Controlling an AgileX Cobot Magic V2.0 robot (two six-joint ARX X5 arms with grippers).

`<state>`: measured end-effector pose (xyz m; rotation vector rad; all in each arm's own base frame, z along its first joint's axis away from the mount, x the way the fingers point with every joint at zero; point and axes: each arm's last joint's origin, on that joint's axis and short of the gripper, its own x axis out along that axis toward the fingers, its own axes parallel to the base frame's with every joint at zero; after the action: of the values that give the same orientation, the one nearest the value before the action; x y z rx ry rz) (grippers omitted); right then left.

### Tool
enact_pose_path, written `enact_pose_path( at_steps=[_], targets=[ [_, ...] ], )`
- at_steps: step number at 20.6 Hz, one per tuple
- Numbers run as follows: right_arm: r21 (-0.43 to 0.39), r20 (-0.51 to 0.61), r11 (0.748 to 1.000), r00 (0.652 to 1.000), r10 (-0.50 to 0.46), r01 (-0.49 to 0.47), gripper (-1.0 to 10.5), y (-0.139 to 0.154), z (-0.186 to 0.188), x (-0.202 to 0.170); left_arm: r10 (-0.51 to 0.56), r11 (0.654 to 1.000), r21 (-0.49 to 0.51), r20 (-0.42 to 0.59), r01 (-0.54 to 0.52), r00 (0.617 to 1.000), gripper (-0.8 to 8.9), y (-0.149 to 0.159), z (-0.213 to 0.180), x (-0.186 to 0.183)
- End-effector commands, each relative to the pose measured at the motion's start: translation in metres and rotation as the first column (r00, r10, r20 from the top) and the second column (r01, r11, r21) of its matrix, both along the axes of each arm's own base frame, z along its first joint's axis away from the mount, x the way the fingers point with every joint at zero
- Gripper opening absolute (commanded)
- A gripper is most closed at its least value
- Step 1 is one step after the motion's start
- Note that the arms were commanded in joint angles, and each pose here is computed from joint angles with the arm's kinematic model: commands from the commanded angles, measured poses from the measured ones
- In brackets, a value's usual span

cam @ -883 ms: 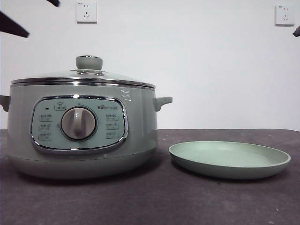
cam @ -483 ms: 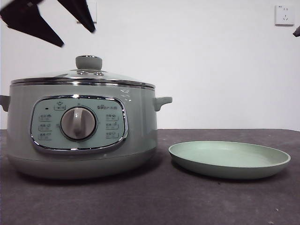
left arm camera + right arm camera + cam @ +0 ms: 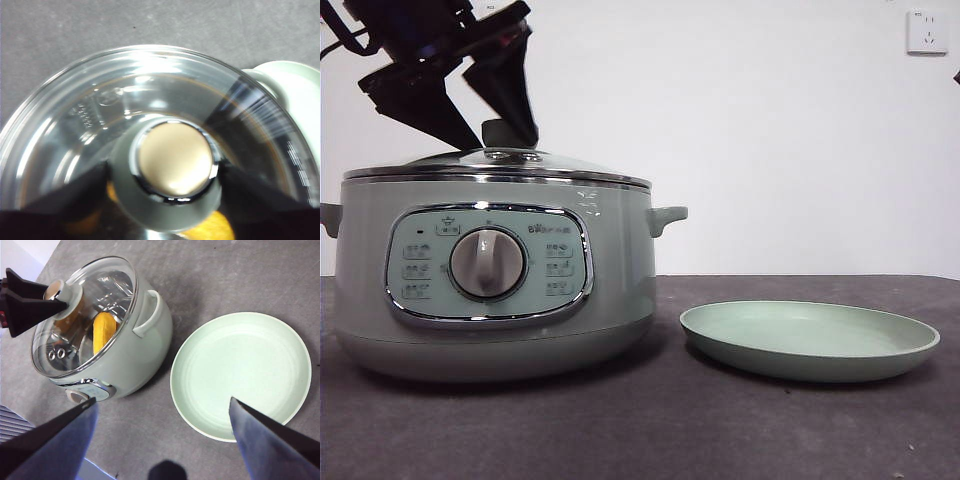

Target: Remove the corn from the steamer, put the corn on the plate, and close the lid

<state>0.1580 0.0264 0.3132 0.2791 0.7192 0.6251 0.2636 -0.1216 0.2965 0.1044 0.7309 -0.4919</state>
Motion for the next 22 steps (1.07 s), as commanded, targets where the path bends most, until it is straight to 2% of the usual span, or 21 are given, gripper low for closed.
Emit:
enact_pose_path(
  at_steps=[1, 3, 8, 11, 13, 17, 22],
  targets=[
    [0.001, 0.002, 1.0, 1.0, -0.001, 0.001, 4.4, 0.0, 0.001, 0.0, -0.029, 1.0, 0.006, 0.012, 0.029, 0.999, 0.85, -0.004, -0.001, 0.001],
    [0.001, 0.002, 1.0, 1.0, -0.001, 0.001, 4.4, 0.0, 0.001, 0.0, -0.034, 0.999, 0.002, 0.023, 0.034, 0.999, -0.13, -0.006, -0.001, 0.001],
    [0.022, 0.011, 1.0, 1.0, 0.009, -0.009, 4.4, 0.005, 0.002, 0.003, -0.029, 0.998, -0.05, 0.142, 0.036, 0.989, -0.09, -0.007, 0.014, 0.003],
    [0.053, 0.026, 0.997, 0.998, 0.056, -0.057, 4.4, 0.018, 0.005, 0.011, 0.011, 0.997, -0.074, 0.242, 0.007, 0.97, -0.09, 0.0, 0.035, -0.009],
    [0.067, 0.013, 0.991, 0.993, 0.116, -0.116, 4.4, 0.033, 0.006, 0.018, 0.067, 0.996, -0.073, 0.302, -0.047, 0.951, -0.09, 0.008, 0.05, -0.021],
    [-0.009, -0.019, 0.979, 0.979, 0.201, -0.201, 4.4, 0.074, 0.011, 0.037, 0.185, 0.983, -0.077, 0.403, -0.168, 0.896, -0.09, 0.029, 0.079, -0.055],
    [-0.122, -0.009, 0.934, 0.941, 0.337, -0.336, 4.4, 0.142, 0.021, 0.066, 0.306, 0.947, -0.076, 0.509, -0.312, 0.805, -0.09, 0.055, 0.104, -0.101]
  ],
)
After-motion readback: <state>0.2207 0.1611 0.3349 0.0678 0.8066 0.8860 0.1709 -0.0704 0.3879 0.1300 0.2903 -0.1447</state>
